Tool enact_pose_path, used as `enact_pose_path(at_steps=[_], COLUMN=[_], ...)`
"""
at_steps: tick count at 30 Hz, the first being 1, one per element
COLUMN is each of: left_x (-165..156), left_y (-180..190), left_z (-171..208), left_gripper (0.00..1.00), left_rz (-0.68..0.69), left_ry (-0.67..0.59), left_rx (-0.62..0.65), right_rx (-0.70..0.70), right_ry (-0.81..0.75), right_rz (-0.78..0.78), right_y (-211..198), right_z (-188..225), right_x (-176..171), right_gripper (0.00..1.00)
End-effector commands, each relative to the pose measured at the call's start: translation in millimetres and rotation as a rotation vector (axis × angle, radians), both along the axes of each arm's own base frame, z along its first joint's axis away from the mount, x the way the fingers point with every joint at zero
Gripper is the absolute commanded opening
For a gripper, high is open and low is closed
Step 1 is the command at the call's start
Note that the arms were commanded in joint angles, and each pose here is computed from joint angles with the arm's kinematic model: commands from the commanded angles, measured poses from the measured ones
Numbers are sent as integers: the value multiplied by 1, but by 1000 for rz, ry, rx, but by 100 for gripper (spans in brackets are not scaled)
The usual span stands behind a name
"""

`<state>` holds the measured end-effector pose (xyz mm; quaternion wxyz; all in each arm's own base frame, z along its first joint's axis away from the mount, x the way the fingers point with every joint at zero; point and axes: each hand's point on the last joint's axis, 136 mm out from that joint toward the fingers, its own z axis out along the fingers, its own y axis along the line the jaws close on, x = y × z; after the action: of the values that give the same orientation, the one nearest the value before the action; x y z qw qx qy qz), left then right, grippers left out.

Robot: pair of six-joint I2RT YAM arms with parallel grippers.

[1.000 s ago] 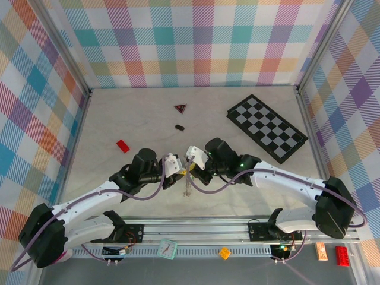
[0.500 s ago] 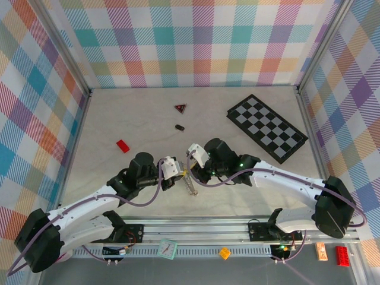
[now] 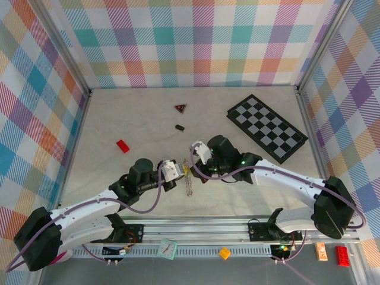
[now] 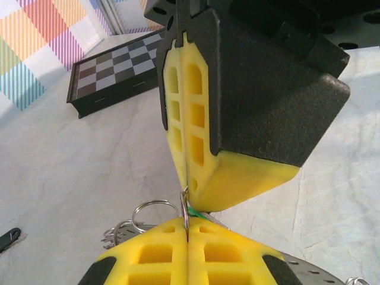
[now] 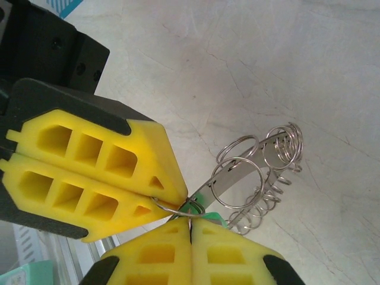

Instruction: Put the keys on the keyring

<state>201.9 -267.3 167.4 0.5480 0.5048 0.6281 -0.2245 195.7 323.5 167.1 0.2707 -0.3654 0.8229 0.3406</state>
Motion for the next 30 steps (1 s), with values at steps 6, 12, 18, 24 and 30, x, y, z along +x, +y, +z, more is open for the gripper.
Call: enact_pose_path(at_steps=[6,12,18,24,30], left_x=[-6,-4,-2,-2,-3], left_y=[-4,-5,-5,-5,-5], left_z=[14,15,15,16,14], left_gripper=[0,0,0,0,0], left_rz=[2,23,37,39,37], left_ry=[-46,-63,-67,-64,-43], left_rx=[-115,-159,-166,-177,-178], right_rx=[137,202,208,207,214], right_ry=[125,213,217,218,190], right_rz=[-70,-61,-68,-72,-41], right_y=[2,9,5,-1,-4], right_z=[-2,-4,-3,-2,3], right_x=[13,10,10,10,7], right_gripper=[0,0,5,14,25])
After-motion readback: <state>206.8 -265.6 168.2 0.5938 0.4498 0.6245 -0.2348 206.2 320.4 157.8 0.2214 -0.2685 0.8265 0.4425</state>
